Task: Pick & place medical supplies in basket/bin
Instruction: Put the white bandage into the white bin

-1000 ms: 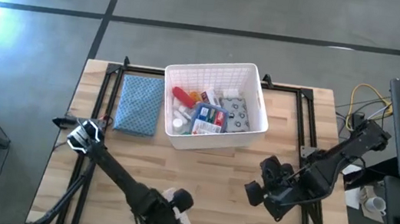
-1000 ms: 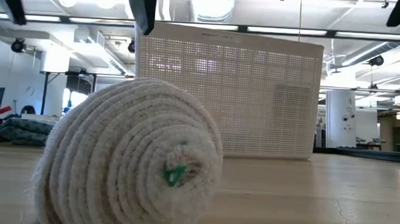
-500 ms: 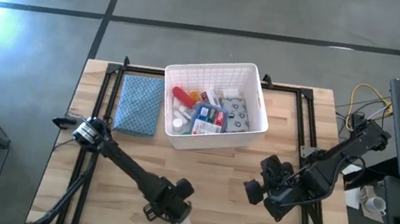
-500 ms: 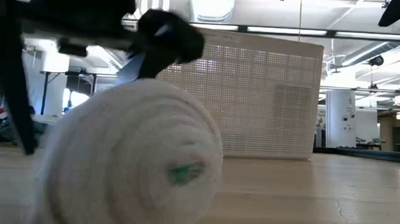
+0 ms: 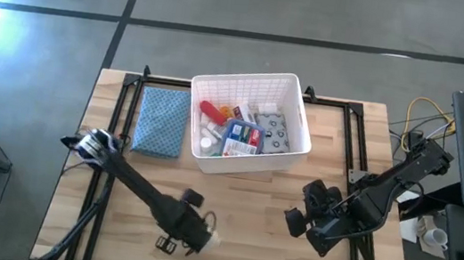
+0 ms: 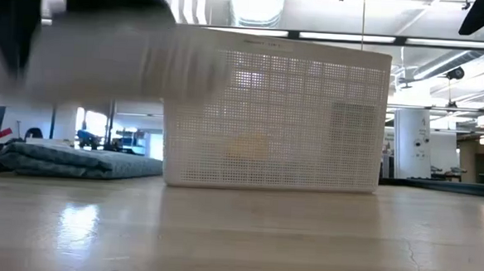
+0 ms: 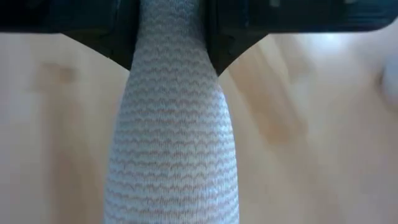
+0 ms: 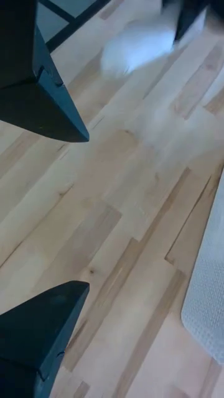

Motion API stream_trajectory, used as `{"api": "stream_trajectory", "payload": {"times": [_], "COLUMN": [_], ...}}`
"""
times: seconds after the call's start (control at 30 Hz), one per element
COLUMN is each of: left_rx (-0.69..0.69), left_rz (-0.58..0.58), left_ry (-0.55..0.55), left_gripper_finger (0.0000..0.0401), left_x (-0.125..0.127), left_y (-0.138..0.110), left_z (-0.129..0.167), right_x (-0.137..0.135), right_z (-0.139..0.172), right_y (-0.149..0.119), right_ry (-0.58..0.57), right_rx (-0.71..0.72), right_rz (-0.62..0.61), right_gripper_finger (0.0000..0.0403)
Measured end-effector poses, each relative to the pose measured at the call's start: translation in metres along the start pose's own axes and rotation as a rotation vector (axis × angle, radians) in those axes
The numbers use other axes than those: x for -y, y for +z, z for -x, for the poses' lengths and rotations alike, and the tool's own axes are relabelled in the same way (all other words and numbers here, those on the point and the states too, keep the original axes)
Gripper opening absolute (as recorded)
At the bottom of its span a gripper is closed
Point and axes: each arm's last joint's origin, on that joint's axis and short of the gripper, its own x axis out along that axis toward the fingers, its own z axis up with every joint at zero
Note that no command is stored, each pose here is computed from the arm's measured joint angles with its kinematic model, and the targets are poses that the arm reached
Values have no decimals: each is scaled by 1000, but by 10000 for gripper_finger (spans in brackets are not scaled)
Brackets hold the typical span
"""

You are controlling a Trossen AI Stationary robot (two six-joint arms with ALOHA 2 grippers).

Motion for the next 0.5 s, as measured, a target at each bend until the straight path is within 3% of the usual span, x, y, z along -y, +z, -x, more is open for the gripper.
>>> {"api": "stream_trajectory", "payload": {"times": [0.1, 0.2, 0.3, 0.37, 0.43, 0.5], "left_rx": [117, 401, 766, 926, 983, 962], "left_rz": [194, 407, 648, 776, 856, 911], "left_ry": [-31, 12, 262, 485, 677, 753], "left_gripper_finger": [88, 88, 99, 101, 101, 100], "left_x": [2, -6, -32, -52, -76, -107], "left_y": [-13, -29, -54, -74, -94, -112], "left_z": [53, 119, 183, 213, 233, 245], "right_x": [0, 1, 1, 3, 4, 5], "right_z": [1, 2, 4, 6, 9, 11], "right_y": [1, 1, 4, 6, 8, 10], "right_ry": [3, 8, 23, 32, 43, 53], "right_rx": [1, 10, 49, 69, 92, 112], "right_rz": [9, 25, 33, 31, 25, 19], "right_gripper_finger": [370, 370, 370, 370, 370, 370]}}
